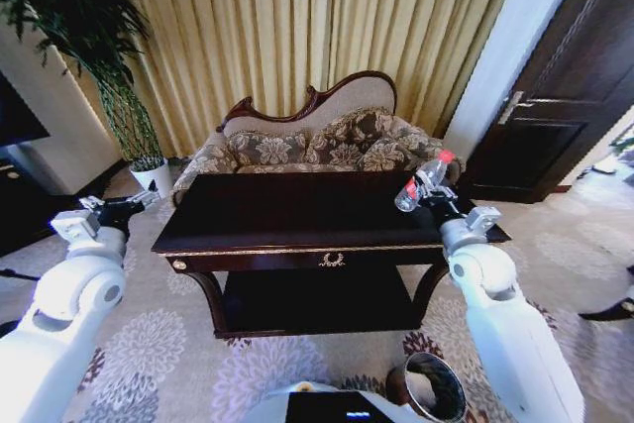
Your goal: Move to the front of the table and place the trash on the table into the trash bin.
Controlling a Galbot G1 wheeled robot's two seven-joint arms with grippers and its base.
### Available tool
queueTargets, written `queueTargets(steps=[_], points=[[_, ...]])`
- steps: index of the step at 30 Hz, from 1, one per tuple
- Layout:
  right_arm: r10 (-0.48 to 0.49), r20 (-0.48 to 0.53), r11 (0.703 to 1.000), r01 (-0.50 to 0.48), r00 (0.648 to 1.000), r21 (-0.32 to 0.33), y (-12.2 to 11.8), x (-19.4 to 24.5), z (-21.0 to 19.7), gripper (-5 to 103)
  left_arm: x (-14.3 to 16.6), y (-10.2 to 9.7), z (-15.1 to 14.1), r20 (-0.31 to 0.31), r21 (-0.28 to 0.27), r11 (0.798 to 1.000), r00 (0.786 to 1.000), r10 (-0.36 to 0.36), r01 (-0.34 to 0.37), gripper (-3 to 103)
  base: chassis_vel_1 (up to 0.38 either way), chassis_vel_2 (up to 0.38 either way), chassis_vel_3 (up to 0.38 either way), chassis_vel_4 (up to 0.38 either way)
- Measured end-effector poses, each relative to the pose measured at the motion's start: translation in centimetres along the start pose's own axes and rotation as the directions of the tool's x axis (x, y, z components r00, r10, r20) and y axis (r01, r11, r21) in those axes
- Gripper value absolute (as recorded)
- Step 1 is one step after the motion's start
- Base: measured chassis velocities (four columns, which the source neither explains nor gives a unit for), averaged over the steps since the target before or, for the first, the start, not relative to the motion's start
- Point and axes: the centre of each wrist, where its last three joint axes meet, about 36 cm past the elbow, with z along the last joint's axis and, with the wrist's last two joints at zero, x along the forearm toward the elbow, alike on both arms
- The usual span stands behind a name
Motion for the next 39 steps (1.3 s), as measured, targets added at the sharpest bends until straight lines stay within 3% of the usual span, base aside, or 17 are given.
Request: queueTargets(steps=[39], points=[[0.006, 0.0, 1.0, -0.006, 1.0, 0.0, 0.2, -0.3, 0.8, 26, -0.4, -0.6, 1.4, 0.002, 0.01, 1.0, 1.0, 0.02, -0.02, 100, 0.033, -0.079, -0.042, 0.074]])
